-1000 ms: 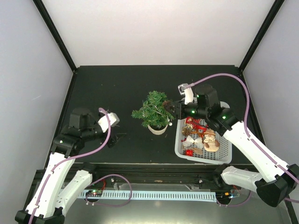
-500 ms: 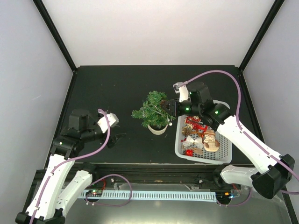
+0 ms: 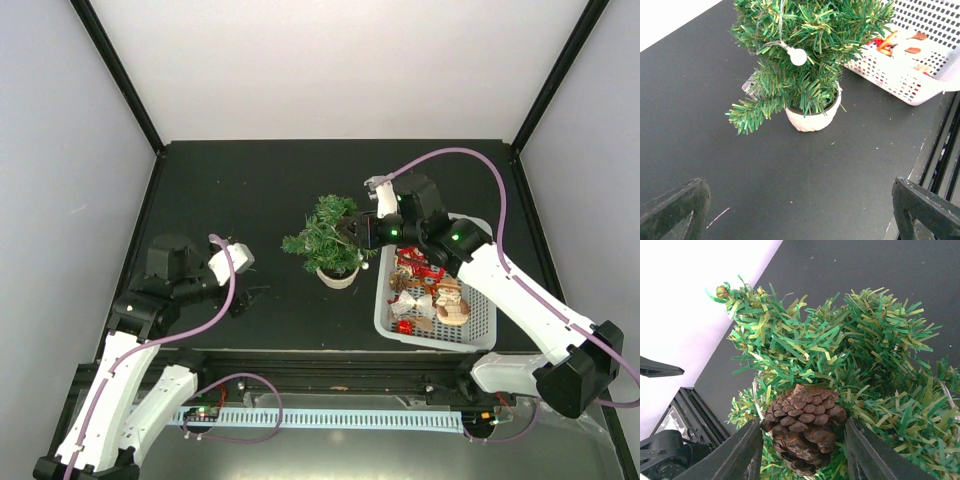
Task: Decorate the small christmas tree
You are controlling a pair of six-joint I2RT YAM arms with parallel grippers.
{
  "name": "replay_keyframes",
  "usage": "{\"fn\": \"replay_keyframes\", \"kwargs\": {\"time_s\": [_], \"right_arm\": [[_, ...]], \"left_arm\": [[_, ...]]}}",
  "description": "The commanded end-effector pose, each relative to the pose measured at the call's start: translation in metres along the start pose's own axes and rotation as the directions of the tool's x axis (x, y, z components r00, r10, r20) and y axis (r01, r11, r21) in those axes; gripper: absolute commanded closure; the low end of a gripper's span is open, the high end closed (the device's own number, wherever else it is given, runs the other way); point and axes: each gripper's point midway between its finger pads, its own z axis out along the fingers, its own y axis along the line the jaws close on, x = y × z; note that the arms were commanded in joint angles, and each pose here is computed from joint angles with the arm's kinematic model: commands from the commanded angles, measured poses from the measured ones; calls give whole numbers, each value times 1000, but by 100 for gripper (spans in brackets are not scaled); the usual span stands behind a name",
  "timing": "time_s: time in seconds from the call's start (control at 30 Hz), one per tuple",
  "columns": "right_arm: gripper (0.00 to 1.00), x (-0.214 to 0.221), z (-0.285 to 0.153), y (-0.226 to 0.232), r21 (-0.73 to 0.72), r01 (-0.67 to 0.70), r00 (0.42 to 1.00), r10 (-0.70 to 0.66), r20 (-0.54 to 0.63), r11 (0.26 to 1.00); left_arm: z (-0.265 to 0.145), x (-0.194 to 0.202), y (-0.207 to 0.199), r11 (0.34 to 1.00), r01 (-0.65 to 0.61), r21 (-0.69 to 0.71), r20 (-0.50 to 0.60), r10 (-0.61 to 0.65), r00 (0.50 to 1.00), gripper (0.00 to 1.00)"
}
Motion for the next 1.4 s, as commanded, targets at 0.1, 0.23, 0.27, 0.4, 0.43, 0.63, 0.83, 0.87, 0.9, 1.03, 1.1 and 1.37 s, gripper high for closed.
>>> {"fn": "replay_keyframes", "kwargs": {"time_s": [0.1,0.23,0.27,0.4,0.43,0.63,0.83,0.87,0.9,1.03,1.1,1.37], "right_arm": [[52,-12,-7,4,25,22,999,-23,41,999],[49,-19,-17,3,54,32,997,-36,73,998],[48,-20,-20,3,55,32,996,-37,81,998],[53,-24,-26,6,58,38,995,-43,90,998],[55,-25,-27,7,57,39,994,-44,95,998],[74,-22,-26,15,20,41,996,-42,83,999],[80,-6,-11,25,-16,57,998,-57,20,998],[80,-4,-8,25,-15,57,998,-57,11,998],[80,-3,-6,24,-14,57,998,-57,11,998],[80,3,4,13,22,52,999,-52,-2,998],[81,5,9,8,37,51,999,-50,-14,998],[81,8,7,7,41,49,999,-49,-15,998]], "left_arm": [[-2,-5,-2,1000,-1,7,28,1,1000,1],[-2,-5,-2,1000,0,9,29,-1,1000,1],[-2,-5,-2,1000,0,9,29,0,1000,1],[-2,-5,-2,1000,-1,8,28,1,1000,1],[-2,-4,-2,1000,0,8,26,0,1000,1],[-2,-4,-2,1000,2,7,28,-2,1000,1],[-2,-4,-1,1000,2,5,28,-2,1000,1],[-2,-4,-1,1000,3,6,26,-3,1000,1],[-1,-4,-1,1000,4,6,27,-4,1000,1],[-2,-4,-1,1000,3,4,27,-3,1000,1],[-2,-4,-1,1000,4,4,27,-4,1000,1],[-2,-4,-1,1000,6,7,26,-6,1000,1]]}}
